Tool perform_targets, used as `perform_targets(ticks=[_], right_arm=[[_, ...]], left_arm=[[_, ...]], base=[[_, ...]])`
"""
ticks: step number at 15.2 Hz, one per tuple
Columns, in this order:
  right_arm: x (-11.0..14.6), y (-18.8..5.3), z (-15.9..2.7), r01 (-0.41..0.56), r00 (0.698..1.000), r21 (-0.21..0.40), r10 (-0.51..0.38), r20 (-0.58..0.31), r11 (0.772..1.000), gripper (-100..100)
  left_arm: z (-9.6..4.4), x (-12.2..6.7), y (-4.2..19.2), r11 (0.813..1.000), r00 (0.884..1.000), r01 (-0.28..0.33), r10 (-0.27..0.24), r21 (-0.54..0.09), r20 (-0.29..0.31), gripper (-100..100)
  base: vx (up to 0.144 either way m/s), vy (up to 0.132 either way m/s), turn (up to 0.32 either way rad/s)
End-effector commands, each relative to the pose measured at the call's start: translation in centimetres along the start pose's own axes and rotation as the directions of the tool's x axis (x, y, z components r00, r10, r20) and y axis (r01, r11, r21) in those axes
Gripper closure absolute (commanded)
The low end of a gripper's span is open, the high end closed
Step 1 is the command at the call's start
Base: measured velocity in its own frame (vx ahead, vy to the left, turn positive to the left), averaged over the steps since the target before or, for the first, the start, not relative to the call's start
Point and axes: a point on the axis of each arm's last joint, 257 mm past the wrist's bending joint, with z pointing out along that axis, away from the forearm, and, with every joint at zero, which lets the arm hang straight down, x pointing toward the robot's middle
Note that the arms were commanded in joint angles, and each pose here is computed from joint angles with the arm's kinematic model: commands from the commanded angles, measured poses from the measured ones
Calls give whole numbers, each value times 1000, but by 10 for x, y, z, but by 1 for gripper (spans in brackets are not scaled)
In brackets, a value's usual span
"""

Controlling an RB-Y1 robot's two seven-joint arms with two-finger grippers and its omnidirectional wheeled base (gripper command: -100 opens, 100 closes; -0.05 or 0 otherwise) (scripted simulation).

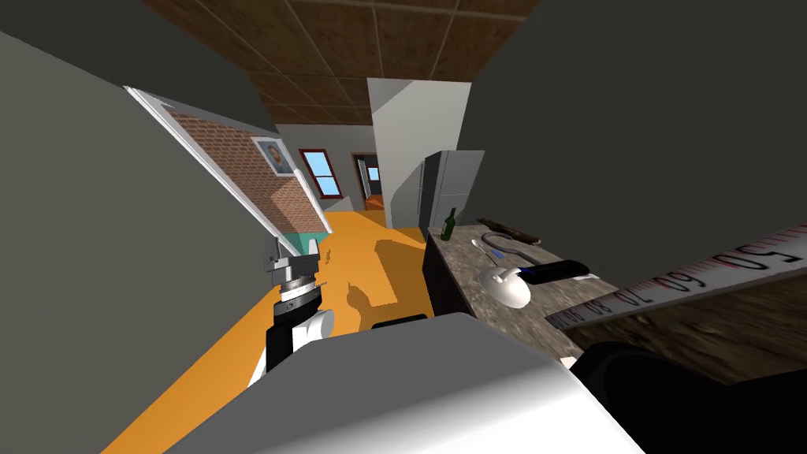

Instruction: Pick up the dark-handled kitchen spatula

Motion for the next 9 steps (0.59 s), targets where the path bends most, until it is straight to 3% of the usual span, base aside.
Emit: perform_targets(ticks=[1, 6, 9], right_arm=[[0, -10, 2, 33, 999, 26, -33, 0, 999, -100], [-2, -20, 2, 62, 998, 52, -62, 0, 997, -100], [-6, -26, 14, 44, 999, 54, -44, -10, 998, -100]], left_arm=[[0, 0, 0, 1000, 1000, 0, 0, 0, 0, 0], [0, 0, 0, 1000, 1000, 0, 0, 0, 0, 0], [0, 0, 0, 1000, 1000, 0, 0, 0, 0, 0]], base=[[-38, -13, 56], [-19, -8, 22], [-50, -9, 60]])
